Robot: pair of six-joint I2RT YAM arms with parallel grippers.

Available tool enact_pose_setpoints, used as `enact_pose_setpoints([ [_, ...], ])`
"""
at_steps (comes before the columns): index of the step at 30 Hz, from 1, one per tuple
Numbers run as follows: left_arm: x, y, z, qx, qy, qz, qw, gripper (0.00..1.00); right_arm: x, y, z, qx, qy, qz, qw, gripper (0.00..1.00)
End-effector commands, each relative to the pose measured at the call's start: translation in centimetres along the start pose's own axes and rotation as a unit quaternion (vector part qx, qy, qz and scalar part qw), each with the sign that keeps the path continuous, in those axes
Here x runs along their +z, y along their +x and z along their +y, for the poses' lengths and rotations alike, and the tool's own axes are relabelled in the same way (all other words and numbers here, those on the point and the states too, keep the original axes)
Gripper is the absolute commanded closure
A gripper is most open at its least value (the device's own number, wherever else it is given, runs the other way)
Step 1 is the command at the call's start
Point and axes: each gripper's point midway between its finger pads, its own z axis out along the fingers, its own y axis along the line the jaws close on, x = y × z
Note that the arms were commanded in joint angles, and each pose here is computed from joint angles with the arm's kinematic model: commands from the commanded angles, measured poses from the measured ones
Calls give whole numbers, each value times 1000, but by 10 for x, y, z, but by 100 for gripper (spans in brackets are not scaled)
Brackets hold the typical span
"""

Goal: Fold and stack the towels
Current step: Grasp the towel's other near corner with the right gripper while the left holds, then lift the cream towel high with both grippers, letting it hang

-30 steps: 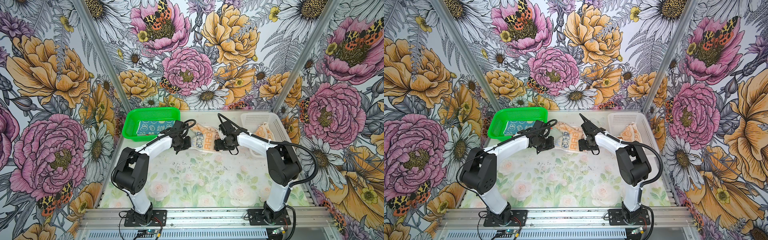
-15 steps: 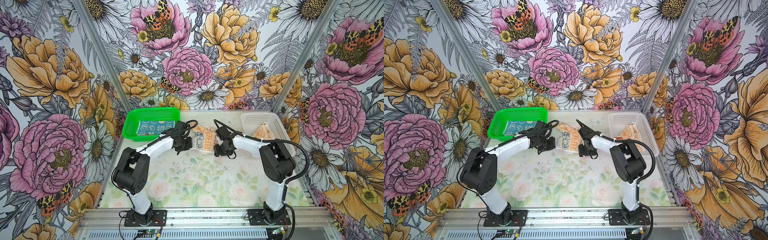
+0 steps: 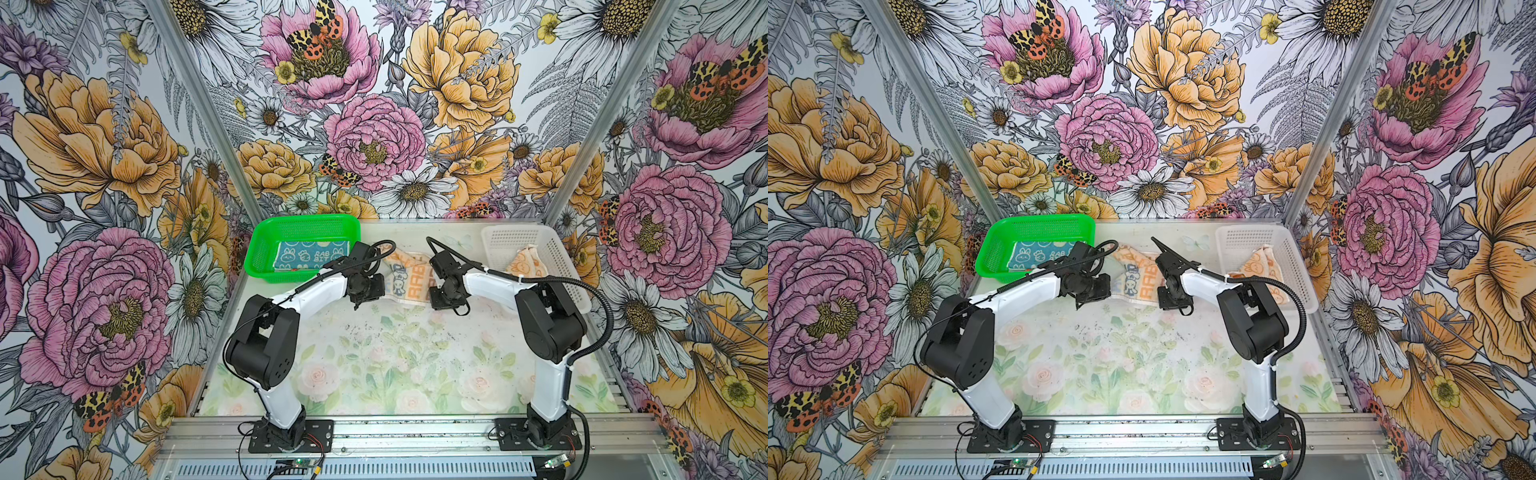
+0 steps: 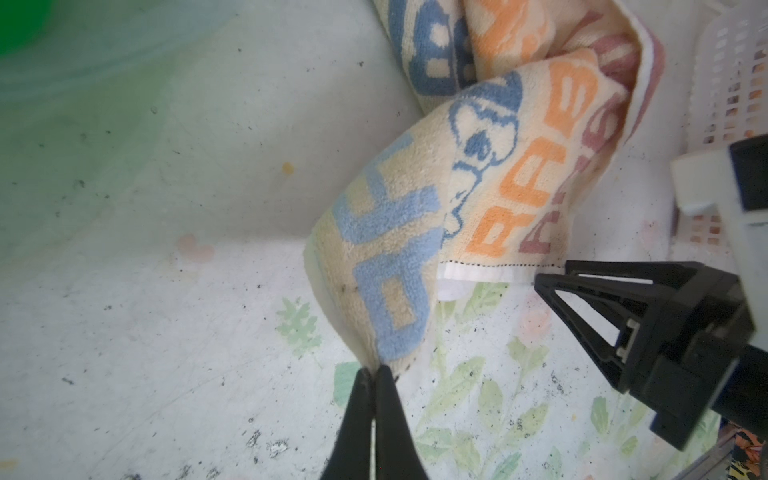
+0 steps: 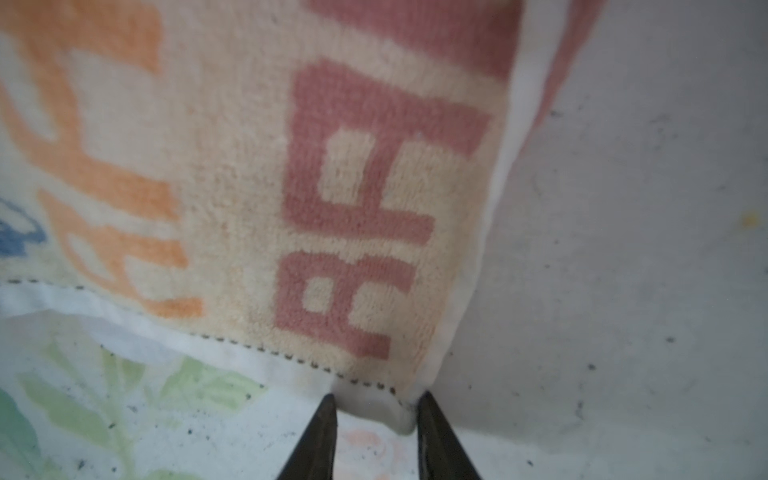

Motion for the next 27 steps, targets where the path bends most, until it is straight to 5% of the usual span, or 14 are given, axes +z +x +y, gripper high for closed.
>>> enact_pose_setpoints([
  [1, 5, 1, 1, 6, -7, -4, 1000, 100, 27, 19, -8, 6, 21, 38, 999, 76],
  [8, 8, 1, 0, 5, -5, -1, 1000, 100, 22, 13, -5, 5, 16, 31, 999, 100],
  [12, -6, -16, -4, 5, 5, -23, 1000, 100, -10, -9, 5, 4, -5, -6, 1000, 100],
  [20, -81, -85, -32, 29, 26, -103, 994, 100, -149, -72, 25, -9, -59, -143, 988, 100],
  [27, -165, -138, -63, 39, 60, -189, 979, 100, -286, -113, 29, -10, -123, -285, 951, 100],
])
